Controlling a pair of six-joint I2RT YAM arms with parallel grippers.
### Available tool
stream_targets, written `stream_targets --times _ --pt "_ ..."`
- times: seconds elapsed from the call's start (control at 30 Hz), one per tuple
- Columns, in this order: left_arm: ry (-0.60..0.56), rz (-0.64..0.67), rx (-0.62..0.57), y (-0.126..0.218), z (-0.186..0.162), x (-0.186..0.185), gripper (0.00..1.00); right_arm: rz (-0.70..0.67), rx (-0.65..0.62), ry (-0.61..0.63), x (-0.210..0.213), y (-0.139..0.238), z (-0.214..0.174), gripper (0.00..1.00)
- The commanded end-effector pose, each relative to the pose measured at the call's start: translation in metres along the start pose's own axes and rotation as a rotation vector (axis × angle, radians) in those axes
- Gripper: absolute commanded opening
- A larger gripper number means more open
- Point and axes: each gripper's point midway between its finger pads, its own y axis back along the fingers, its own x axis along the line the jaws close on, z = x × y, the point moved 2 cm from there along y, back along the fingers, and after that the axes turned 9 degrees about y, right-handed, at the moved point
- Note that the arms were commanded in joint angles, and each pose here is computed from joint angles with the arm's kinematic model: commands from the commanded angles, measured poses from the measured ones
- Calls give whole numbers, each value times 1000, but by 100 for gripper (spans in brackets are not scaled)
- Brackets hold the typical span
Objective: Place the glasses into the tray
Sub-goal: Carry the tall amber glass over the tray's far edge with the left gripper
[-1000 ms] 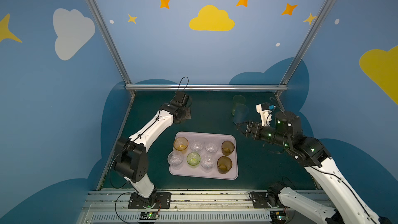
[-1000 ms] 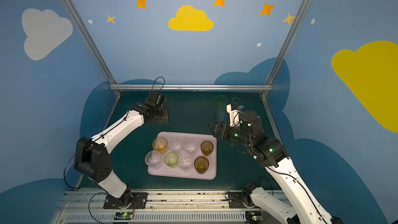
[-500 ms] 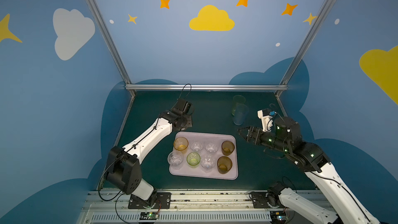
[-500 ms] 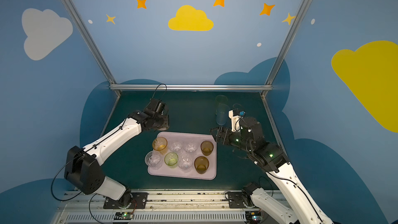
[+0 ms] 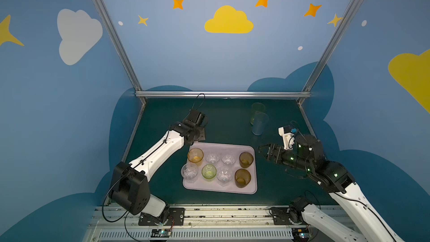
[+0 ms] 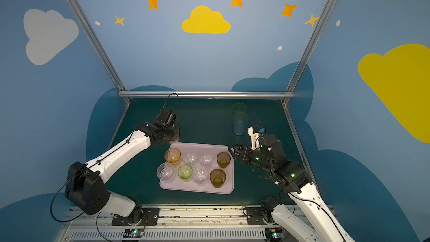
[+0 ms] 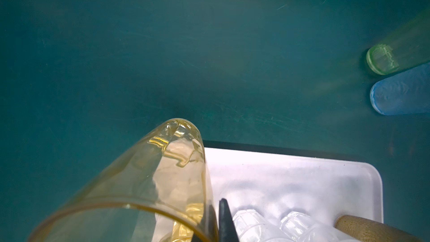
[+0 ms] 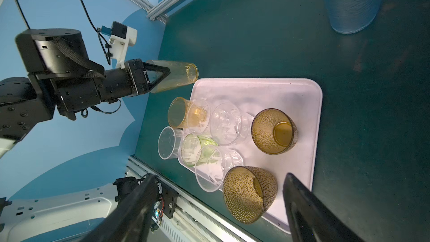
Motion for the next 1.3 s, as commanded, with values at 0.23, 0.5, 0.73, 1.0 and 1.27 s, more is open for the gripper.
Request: stream_targets --times 0.23,0.5,0.73,1.0,1.27 --pt "12 -3 13 1 -4 1 4 0 -19 -31 -7 2 -8 84" --pt "13 3 29 -2 -8 3 4 -26 -27 -37 -14 3 -13 84" --pt "10 -2 36 -3 -10 1 4 -36 -27 -39 -17 1 -14 84" --pt "0 -7 66 -7 -15 -2 4 -42 -24 -40 -18 -3 -13 84" --pt "-4 -12 98 -16 -19 -7 4 -46 -17 -37 -19 -4 -14 84"
